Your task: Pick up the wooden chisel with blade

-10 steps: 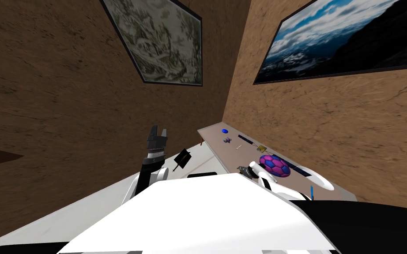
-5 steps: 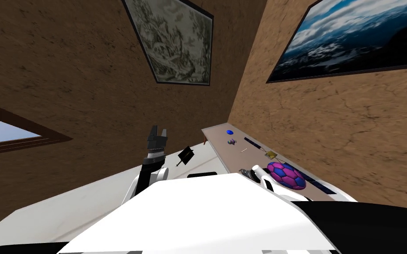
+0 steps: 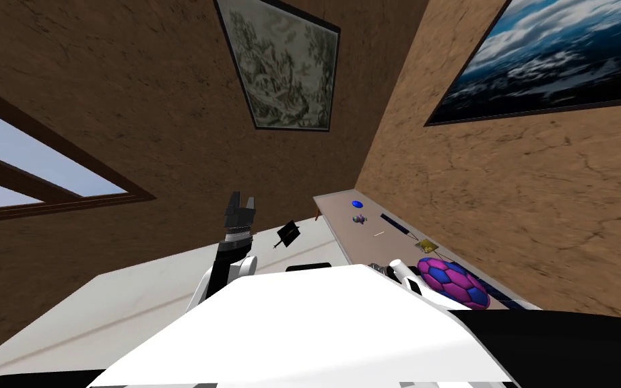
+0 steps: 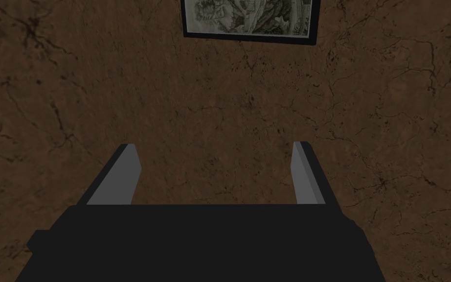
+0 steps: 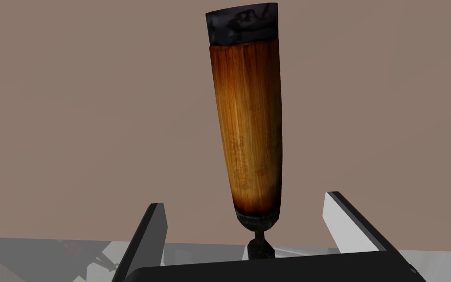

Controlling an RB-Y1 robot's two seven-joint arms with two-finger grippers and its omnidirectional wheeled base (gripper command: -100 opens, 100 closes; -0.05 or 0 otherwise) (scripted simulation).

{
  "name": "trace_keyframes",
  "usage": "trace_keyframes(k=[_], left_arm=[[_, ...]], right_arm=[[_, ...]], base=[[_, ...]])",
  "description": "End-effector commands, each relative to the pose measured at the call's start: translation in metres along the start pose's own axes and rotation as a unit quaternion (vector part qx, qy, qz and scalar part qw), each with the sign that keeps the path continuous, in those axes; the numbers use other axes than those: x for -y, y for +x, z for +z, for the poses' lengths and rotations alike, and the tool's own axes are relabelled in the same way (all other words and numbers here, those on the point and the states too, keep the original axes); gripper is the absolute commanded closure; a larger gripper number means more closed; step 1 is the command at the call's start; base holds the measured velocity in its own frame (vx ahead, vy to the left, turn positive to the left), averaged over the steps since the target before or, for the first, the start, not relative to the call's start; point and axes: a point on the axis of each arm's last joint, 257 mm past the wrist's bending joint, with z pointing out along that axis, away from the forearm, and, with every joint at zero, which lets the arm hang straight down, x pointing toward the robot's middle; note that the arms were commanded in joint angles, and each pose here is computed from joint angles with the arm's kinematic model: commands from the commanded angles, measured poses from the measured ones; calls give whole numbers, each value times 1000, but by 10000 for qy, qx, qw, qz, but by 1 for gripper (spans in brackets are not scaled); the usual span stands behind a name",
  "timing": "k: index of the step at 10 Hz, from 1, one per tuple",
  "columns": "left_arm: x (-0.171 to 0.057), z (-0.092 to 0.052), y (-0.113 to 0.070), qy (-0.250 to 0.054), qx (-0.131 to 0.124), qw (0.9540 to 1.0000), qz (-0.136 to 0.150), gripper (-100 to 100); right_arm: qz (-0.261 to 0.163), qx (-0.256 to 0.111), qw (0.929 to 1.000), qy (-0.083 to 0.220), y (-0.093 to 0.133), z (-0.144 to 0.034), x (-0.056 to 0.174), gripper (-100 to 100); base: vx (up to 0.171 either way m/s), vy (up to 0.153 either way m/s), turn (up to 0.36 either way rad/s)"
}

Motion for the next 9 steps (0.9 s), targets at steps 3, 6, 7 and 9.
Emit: trace_keyframes(k=[3,6,7,9], left_arm=[[0,0,0,1,0,10000,-1,0],[0,0,0,0,0,10000,0,0],[0,0,0,0,0,10000,0,0],[0,0,0,0,0,10000,0,0]], right_arm=[[467,-94,9989,-7,1,3,-28,-100],[388,-75,9992,-3,0,3,-22,100],[388,-72,9992,-9,-1,3,-23,100],[383,-76,9992,-2,0,3,-22,100]], base=[[-46,-11,283],[-12,-3,13],[1,0,12],[0,0,0]])
